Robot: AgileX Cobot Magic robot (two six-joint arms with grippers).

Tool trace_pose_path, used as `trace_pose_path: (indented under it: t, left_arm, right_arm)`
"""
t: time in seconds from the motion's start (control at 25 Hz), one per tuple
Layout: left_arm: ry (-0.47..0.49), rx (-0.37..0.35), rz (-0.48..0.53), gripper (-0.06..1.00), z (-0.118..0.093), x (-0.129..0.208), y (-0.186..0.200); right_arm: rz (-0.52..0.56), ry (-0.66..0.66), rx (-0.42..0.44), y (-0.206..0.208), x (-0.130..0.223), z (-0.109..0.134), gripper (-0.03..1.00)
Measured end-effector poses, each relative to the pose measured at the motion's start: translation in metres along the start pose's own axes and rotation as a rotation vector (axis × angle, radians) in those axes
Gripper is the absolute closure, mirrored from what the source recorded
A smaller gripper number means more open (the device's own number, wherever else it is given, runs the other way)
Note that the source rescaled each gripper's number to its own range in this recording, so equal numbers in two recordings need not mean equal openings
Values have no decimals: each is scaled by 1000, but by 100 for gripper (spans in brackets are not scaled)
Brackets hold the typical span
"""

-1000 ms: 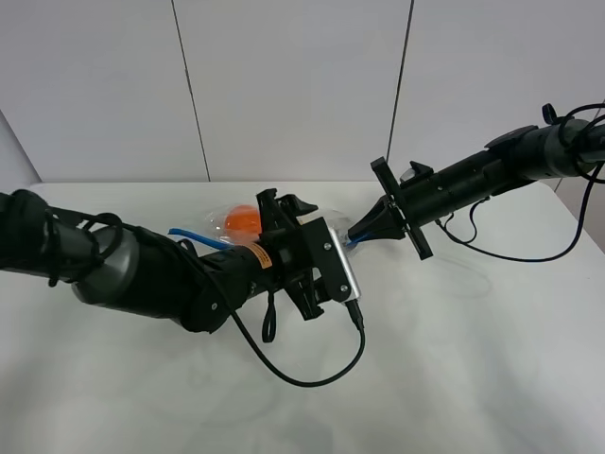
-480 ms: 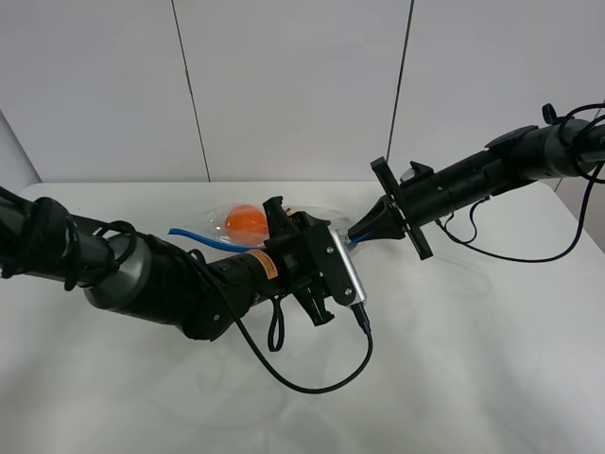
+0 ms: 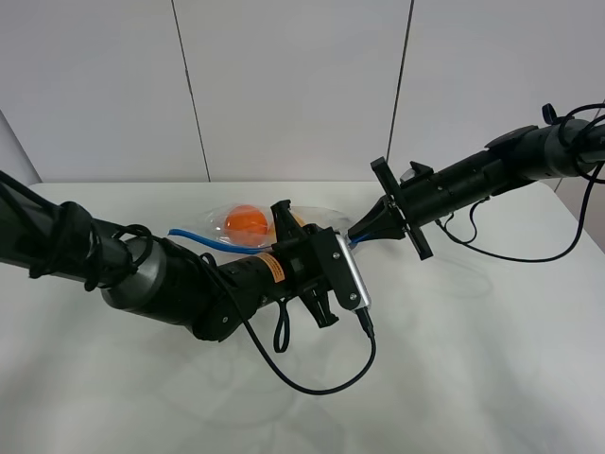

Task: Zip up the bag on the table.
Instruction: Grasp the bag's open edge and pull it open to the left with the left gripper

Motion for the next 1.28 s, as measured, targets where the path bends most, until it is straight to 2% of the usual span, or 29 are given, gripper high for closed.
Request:
trace_pose_path:
  t: [0.08, 0.24, 0.36, 0.8, 0.88, 1.12, 1.28]
  left_arm:
    - [0, -1, -1, 59, 0, 0, 0]
    - [0, -3, -3, 83, 1, -1, 0]
    - [0, -3, -3, 94, 0, -1, 0]
    - [-4, -9, 3, 94, 1, 0, 0]
    - [-16, -29, 14, 94, 4, 2, 0]
    - [-150, -114, 56, 94, 14, 15, 8]
    - [-169, -160, 82, 94, 28, 30, 12]
  right_arm:
    - [0, 0, 0, 0, 0, 0, 97]
    - [1, 1, 2, 0, 0, 0, 97]
    - [0, 1, 3, 0, 0, 0, 97]
    - [0, 1, 3, 0, 0, 0, 97]
    - [-1, 1, 4, 0, 0, -1, 97]
    - [-12, -8, -4, 0, -2, 0, 97]
    - [-19, -11, -8, 0, -3, 1, 97]
Point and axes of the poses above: a point on each arm's last joint axis where the gripper is mounted, y pointing back along that axis away from the gripper, z along the wrist's bending axis when the last joint is at zero, x = y × z, the point moved 6 cm from there along -y, pointing out along that axis toward the gripper, and after that the axes turned 3 degrees about y, right-handed, at the moved point
